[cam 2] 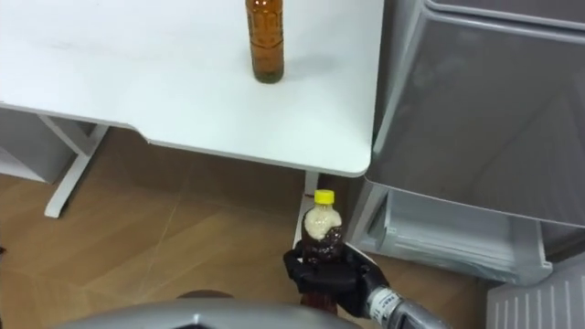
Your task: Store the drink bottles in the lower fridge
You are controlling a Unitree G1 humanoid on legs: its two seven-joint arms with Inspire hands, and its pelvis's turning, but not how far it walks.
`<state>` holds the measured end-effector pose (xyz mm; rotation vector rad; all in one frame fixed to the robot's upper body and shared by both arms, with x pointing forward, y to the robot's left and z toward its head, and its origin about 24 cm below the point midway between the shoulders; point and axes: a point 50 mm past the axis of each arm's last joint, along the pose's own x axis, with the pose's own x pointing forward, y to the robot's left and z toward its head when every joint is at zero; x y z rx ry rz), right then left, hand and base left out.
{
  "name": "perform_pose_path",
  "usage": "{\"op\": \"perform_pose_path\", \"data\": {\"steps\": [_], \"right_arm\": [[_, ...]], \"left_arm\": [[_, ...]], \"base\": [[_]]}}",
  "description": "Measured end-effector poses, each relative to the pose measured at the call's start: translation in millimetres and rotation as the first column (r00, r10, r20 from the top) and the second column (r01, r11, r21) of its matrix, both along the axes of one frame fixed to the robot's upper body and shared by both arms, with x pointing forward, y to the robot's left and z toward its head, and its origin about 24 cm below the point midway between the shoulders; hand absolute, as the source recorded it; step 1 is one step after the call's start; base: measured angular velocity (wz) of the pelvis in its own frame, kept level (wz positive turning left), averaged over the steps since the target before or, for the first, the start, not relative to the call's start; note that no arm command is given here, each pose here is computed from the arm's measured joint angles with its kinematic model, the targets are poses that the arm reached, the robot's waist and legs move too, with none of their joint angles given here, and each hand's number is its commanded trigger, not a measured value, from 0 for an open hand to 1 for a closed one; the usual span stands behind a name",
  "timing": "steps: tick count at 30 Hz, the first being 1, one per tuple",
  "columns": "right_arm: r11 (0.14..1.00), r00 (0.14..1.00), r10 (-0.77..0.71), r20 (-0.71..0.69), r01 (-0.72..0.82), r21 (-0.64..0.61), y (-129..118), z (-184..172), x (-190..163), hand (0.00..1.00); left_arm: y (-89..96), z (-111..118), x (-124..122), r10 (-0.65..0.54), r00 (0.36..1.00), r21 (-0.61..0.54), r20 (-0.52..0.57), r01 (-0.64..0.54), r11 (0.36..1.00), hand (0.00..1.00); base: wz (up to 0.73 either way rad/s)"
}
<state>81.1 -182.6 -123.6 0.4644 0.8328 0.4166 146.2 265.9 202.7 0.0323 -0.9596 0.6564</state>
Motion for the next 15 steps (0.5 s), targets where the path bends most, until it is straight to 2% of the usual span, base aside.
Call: {"op": "perform_pose_path", "data": {"steps": [6,9,12,14,15], "right_arm": [[0.999,0.999,-0.031,-0.008,0.03,-0.037,-4,1,-1,1.0],[0.998,0.999,-0.038,-0.007,0.038,-0.049,-1,2,1,1.0],[0.998,0.999,-0.035,-0.033,0.033,-0.061,1,0,-1,1.0],[0.996,0.997,-0.046,-0.054,0.041,-0.076,0,0,-2,1.0],[0.996,0.997,-0.047,-0.057,0.043,-0.08,0,0,-2,1.0]], "left_arm": [[18.2,-2,-8,0.14,0.99,-0.085,0.023,-0.138,0.987,0.0],[32.4,-16,-8,0.221,0.975,-0.163,-0.027,-0.222,0.961,0.0],[49.3,-39,-8,0.249,0.962,-0.298,-0.114,-0.272,0.915,0.0],[59.8,-66,-16,0.253,0.934,-0.361,-0.254,-0.334,0.871,0.0],[61.4,-74,-17,0.245,0.926,-0.38,-0.288,-0.346,0.858,0.0]], "base": [[0.08],[0.06],[-0.02],[-0.08],[0.0]]}}
